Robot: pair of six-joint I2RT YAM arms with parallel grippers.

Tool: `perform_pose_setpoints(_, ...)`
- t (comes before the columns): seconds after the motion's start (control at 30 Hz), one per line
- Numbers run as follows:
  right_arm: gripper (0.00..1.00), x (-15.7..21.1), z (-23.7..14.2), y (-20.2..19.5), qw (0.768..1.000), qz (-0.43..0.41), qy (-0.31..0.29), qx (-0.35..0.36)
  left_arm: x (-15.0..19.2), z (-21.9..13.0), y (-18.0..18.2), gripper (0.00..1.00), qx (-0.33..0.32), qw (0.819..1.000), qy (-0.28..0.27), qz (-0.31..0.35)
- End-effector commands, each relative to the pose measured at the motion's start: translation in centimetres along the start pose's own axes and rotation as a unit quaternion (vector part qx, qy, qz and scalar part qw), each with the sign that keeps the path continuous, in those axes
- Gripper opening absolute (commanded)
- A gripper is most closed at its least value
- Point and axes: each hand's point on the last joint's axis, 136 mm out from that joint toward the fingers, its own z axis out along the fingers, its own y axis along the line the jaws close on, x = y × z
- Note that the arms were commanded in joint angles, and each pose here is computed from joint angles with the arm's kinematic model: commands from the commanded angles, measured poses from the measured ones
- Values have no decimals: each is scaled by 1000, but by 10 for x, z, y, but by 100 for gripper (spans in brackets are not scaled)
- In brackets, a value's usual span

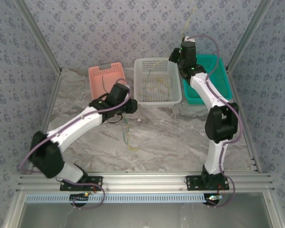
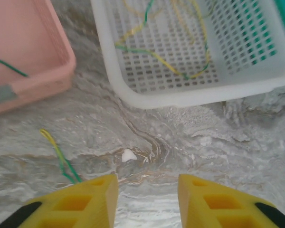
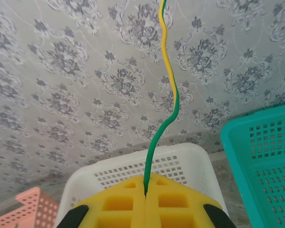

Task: Untangle the cables
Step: Place the cable in the container.

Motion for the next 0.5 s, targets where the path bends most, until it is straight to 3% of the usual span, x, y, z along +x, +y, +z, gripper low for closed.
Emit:
perform_pose_setpoints(0.0, 0, -1, 9, 9, 999, -32, -7, -3, -12, 30, -23, 34, 50, 999, 0, -23)
perform_pose_setpoints(0.23, 0, 70, 17, -1, 983, -126, 131, -12, -13, 103, -25, 28, 51, 997, 33, -37)
perform_pose_setpoints(0.47, 0, 125, 16, -15, 934, -200, 295, 2, -19, 114, -15, 26, 33, 999, 27, -33)
